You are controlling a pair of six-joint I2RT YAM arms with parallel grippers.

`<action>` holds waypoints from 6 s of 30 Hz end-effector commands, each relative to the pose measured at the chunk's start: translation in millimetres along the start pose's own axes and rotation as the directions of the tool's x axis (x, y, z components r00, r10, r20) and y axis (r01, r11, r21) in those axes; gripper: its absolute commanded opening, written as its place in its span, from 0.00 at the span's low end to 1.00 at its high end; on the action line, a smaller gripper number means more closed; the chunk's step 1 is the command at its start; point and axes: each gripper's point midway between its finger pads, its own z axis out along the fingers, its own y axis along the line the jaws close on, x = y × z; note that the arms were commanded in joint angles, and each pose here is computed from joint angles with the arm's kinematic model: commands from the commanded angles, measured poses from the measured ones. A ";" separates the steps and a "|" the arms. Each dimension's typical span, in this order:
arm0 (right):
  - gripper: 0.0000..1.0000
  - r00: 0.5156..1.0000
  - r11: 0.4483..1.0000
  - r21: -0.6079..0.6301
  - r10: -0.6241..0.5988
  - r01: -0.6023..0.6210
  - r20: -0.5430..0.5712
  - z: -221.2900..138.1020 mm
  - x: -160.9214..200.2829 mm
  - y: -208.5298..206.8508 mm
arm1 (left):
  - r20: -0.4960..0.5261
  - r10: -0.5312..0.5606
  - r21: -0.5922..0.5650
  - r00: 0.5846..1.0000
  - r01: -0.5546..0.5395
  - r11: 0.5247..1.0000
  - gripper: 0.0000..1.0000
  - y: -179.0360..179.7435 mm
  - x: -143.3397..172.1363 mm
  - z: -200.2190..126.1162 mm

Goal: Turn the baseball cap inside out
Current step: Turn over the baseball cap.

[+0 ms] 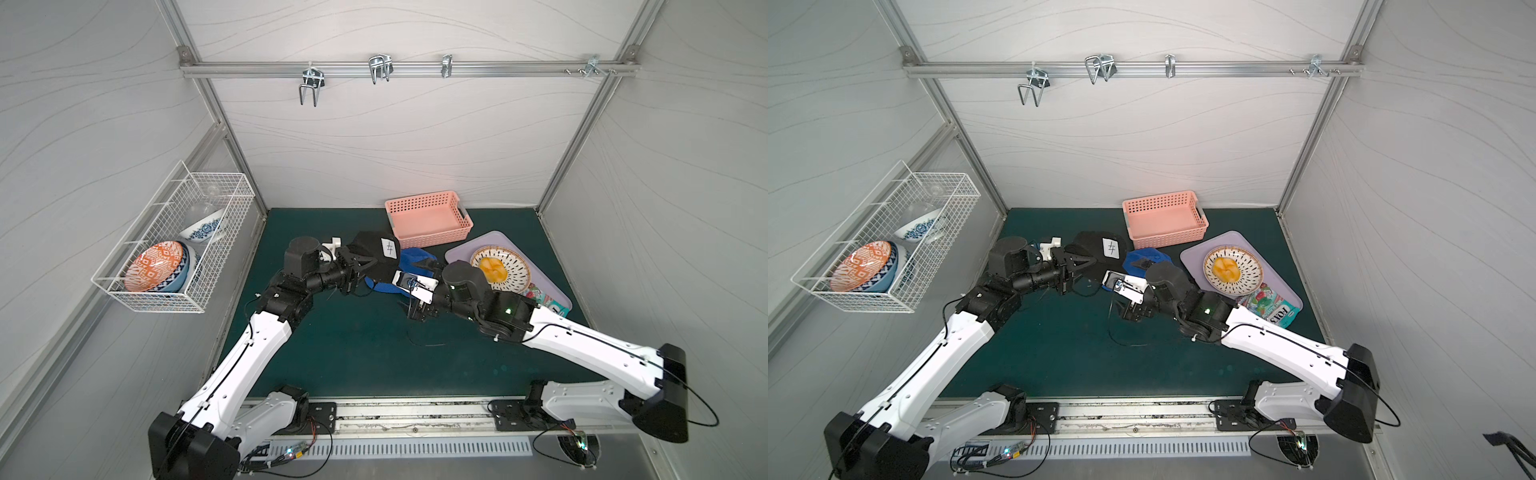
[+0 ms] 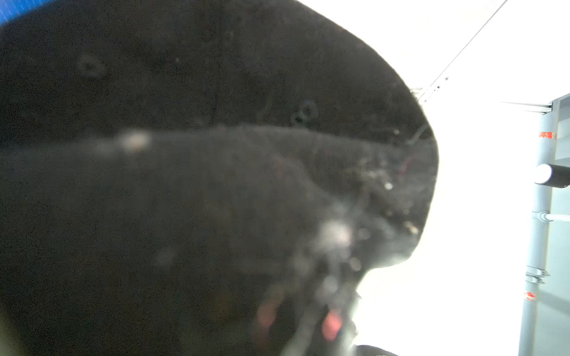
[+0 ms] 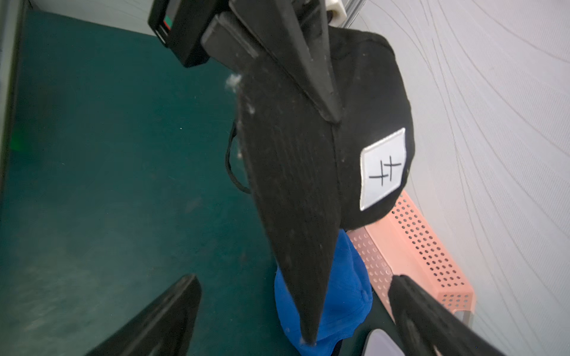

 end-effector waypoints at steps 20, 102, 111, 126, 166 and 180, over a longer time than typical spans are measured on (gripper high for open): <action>0.00 0.809 0.788 0.241 0.588 -0.566 -0.022 -53.8 22.1 -93.2 | 0.179 0.594 -0.168 0.785 -0.570 0.804 0.86 7.6 -11.9 -47.1; 0.00 0.577 0.631 -0.056 0.738 -0.774 0.349 -67.2 -90.3 -84.5 | 0.361 0.216 -0.093 0.907 -0.196 0.976 0.26 28.6 -52.3 32.3; 0.00 0.668 0.691 0.065 0.663 -0.720 0.338 -68.8 -85.0 -93.9 | 0.308 0.233 -0.282 0.922 -0.145 0.948 0.25 82.6 -41.4 29.3; 0.00 0.726 0.645 0.463 0.687 -0.608 -0.004 -85.9 35.0 -124.8 | 0.193 0.723 -0.261 0.663 -0.676 0.689 0.96 26.4 7.0 -48.7; 0.17 0.894 0.743 0.582 0.443 -0.331 -0.058 -51.5 65.1 -63.9 | -0.198 0.260 0.006 0.945 -0.264 0.965 0.00 -65.5 88.3 93.8; 0.99 0.789 0.783 0.095 0.612 -0.614 0.056 -143.4 20.1 -35.9 | -0.208 0.462 0.154 0.862 -0.437 0.886 0.00 -80.7 35.1 25.8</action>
